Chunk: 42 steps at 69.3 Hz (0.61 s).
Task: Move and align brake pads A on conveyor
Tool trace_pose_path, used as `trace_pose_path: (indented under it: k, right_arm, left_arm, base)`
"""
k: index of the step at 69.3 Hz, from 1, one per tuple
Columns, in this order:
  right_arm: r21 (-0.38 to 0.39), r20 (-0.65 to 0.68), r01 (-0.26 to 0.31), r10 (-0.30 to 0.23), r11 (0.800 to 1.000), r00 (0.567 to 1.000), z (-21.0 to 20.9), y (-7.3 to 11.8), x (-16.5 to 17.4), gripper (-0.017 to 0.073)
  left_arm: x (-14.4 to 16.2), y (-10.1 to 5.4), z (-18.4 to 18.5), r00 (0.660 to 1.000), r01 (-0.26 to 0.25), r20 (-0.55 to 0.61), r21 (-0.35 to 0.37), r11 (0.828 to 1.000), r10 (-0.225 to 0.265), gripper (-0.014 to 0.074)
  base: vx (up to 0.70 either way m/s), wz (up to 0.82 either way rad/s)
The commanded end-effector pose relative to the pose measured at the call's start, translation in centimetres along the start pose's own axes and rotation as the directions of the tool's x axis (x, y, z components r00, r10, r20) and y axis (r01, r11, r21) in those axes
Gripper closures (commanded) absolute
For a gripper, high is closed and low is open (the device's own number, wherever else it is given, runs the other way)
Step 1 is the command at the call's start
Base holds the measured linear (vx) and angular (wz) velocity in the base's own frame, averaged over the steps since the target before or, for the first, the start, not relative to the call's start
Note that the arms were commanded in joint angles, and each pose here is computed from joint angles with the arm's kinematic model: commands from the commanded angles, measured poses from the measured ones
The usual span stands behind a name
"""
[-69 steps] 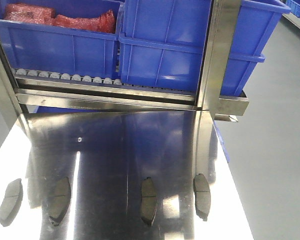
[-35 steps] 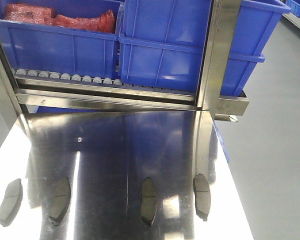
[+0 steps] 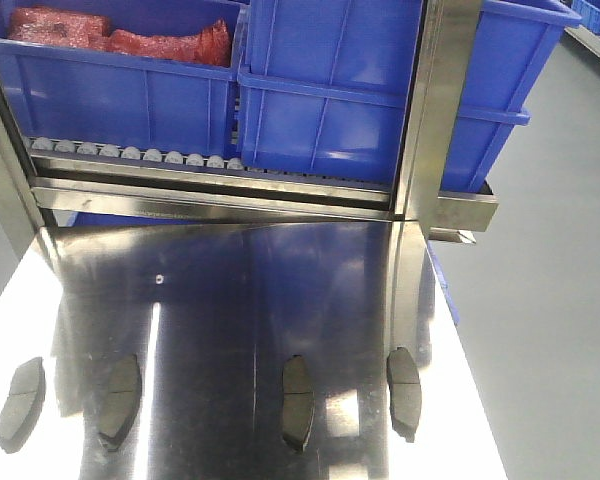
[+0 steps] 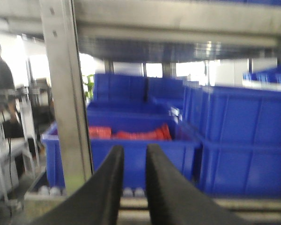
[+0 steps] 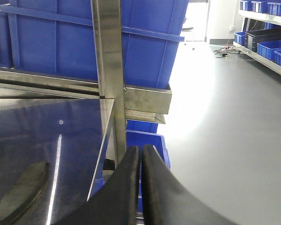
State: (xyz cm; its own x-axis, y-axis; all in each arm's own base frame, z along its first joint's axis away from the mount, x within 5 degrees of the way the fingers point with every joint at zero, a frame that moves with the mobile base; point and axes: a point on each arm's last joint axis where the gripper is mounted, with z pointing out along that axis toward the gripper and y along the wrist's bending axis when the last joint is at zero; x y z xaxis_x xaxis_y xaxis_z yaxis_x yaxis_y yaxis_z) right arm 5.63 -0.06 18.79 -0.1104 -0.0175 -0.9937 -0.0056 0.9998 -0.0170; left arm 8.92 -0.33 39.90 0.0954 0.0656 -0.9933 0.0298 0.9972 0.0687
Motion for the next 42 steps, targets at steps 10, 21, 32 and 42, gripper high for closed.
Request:
trace_pose_path:
  k: [10,21,32,42]
  right_arm:
    - [-0.004,0.077,0.008,-0.008,1.0,0.997,0.0,0.1,-0.4,0.0566]
    - [-0.004,0.077,0.008,-0.008,1.0,0.997,0.0,0.1,-0.4,0.0566]
    - [-0.004,0.077,0.008,-0.008,1.0,0.997,0.0,0.1,-0.4,0.0566]
    - [-0.004,0.077,0.008,-0.008,1.0,0.997,0.0,0.1,-0.4,0.0566]
  left_arm:
    - [-1.3,0.0,4.4,0.992,0.02,-0.123,0.015,1.0,-0.018,0.0113]
    - [-0.2,0.0,6.5,0.971,0.054,-0.233,0.015,0.998,-0.049,-0.0027]
    - [2.0,-0.2,7.7,0.91,0.067,-0.412,0.021,0.998,-0.052,-0.003]
    - [3.5,-0.3,8.7,0.867,0.069,-0.496,0.023,0.997,-0.048,-0.0023]
  base:
    - [0.0,0.0]
    - [0.0,0.0]
    - [0.0,0.0]
    - [0.0,0.0]
